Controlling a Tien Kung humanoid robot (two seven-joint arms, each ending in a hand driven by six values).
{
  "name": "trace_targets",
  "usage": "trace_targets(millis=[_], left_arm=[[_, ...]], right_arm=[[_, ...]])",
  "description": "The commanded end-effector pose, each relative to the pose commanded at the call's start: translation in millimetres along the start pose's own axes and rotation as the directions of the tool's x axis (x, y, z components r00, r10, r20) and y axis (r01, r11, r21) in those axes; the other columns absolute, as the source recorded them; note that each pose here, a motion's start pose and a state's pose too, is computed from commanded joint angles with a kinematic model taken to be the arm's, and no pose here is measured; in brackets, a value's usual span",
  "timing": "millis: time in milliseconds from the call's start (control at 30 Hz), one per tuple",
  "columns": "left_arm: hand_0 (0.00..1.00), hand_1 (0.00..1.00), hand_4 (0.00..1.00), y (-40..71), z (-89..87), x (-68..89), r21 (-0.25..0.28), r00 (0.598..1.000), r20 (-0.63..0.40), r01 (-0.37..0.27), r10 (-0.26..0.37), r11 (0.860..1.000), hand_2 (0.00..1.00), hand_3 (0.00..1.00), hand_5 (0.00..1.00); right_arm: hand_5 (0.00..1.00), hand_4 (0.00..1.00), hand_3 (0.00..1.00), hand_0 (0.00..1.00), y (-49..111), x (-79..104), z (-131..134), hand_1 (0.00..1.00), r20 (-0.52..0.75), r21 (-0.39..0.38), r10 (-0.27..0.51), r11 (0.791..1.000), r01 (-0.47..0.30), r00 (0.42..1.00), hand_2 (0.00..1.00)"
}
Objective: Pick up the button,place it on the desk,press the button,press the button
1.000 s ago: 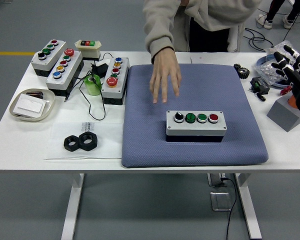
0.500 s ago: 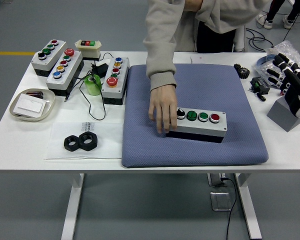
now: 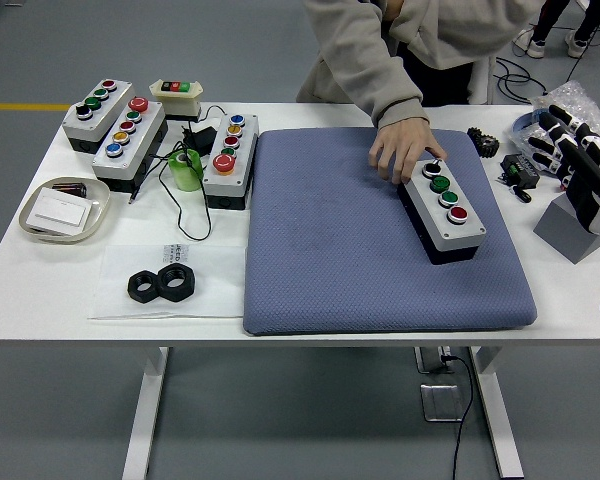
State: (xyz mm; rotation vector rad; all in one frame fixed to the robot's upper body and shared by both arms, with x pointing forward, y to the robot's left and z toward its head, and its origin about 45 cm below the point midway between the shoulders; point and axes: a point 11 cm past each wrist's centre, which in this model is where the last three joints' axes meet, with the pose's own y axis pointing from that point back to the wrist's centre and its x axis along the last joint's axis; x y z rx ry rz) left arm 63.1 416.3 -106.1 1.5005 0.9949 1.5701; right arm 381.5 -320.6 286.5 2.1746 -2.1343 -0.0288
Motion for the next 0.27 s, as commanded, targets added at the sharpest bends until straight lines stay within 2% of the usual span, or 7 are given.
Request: trace_targets(millis=[267], left_arm=[[0.692, 0.668, 0.73, 0.2, 0.9, -0.2, -0.003, 1.0, -0.004, 0.0, 0.0, 1.0, 0.775, 0.81, 0.998]], right_arm=[[0.601, 0.715, 0.947, 0.953, -0.2, -3.4, -2.8, 0.877, -0.033, 0.012, -0.006, 1.0, 0.007, 0.999, 0.941]])
